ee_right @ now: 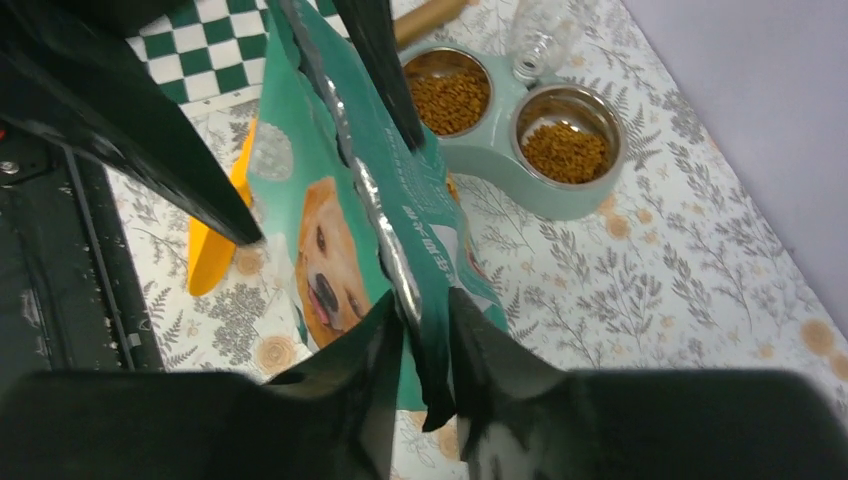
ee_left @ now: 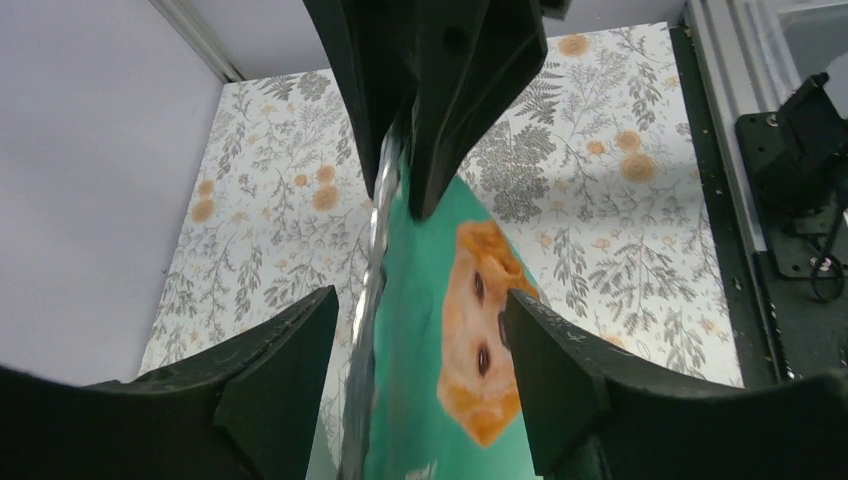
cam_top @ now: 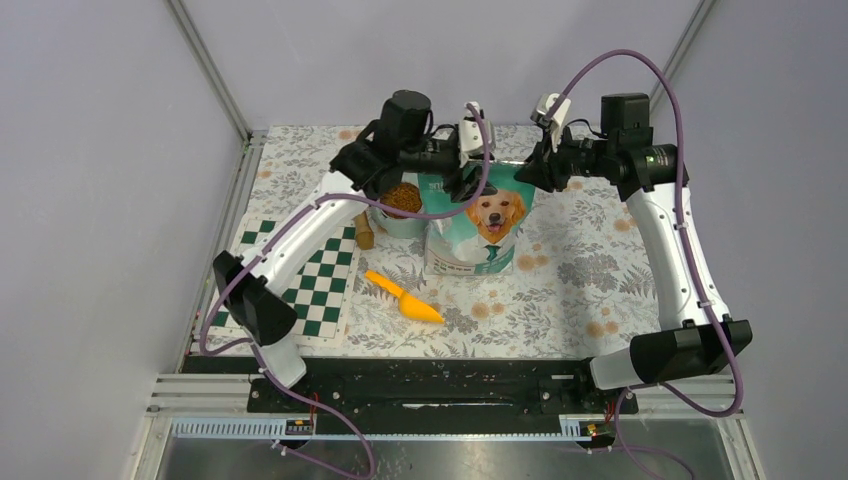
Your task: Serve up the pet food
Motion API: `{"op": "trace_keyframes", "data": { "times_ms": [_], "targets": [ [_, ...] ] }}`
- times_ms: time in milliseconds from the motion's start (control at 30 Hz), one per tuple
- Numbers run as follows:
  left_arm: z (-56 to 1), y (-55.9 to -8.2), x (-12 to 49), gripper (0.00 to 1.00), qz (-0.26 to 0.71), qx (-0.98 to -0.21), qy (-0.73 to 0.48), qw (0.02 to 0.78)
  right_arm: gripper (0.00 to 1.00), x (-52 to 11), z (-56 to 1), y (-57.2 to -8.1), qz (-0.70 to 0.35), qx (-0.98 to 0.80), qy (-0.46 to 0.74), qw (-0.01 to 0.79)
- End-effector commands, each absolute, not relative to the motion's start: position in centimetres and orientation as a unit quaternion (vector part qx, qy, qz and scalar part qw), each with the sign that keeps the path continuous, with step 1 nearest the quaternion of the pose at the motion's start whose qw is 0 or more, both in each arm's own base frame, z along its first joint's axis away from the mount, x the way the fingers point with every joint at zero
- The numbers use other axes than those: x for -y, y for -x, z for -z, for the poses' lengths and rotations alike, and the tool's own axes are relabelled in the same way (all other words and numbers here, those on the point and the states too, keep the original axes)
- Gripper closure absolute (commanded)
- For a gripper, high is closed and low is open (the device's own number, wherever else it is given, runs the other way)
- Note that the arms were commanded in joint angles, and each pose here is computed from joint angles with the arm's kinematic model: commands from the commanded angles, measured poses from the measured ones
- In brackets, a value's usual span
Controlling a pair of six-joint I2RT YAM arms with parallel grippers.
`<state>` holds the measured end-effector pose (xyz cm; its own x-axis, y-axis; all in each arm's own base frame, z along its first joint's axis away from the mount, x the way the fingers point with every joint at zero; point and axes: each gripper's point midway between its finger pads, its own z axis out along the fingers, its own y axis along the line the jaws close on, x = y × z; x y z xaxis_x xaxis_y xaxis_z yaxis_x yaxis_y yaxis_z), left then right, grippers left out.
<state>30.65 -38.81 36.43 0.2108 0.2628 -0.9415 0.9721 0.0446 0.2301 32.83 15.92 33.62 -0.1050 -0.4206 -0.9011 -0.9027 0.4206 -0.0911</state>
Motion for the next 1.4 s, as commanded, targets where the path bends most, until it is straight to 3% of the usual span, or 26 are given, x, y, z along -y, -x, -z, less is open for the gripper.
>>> {"op": "trace_keyframes", "data": {
  "times_ms": [0, 167, 633, 833, 900, 1000, 1100, 1367],
  "targets": [
    [-39.3, -32.1, 40.8, 0.38, 0.328, -0.509, -0.569, 0.556, 0.77, -17.1, -35.5, -32.6, -0.292, -0.673, 0.471, 0.489],
    [-39.9, -31.8, 41.5, 0.42, 0.332, -0.503, -0.568, 0.561, 1.0, -16.7, -35.4, -32.4, -0.277, -0.673, 0.475, 0.495],
    [-39.2, -31.8, 42.4, 0.51, 0.349, -0.55, -0.55, 0.522, 1.0, -15.8, -35.6, -31.4, -0.229, -0.653, 0.495, 0.526],
    [-38.3, -30.5, 43.6, 0.55, 0.376, -0.537, -0.566, 0.5, 1.0, -15.6, -35.7, -31.0, -0.213, -0.642, 0.49, 0.551],
    [-38.1, -30.0, 43.8, 0.61, 0.386, -0.531, -0.572, 0.492, 1.0, -15.6, -35.9, -30.9, -0.214, -0.639, 0.49, 0.554],
    [-37.6, -30.2, 43.6, 0.84, 0.377, -0.536, -0.576, 0.488, 1.0, -15.8, -36.2, -30.7, -0.214, -0.631, 0.491, 0.562],
    [-37.3, -30.3, 43.2, 0.98, 0.363, -0.542, -0.582, 0.486, 1.0, -15.4, -36.5, -30.9, -0.199, -0.629, 0.488, 0.571],
    [-35.9, -32.1, 39.6, 1.0, 0.241, -0.566, -0.615, 0.494, 1.0, -12.3, -37.9, -34.1, -0.098, -0.663, 0.411, 0.618]
  ]
}}
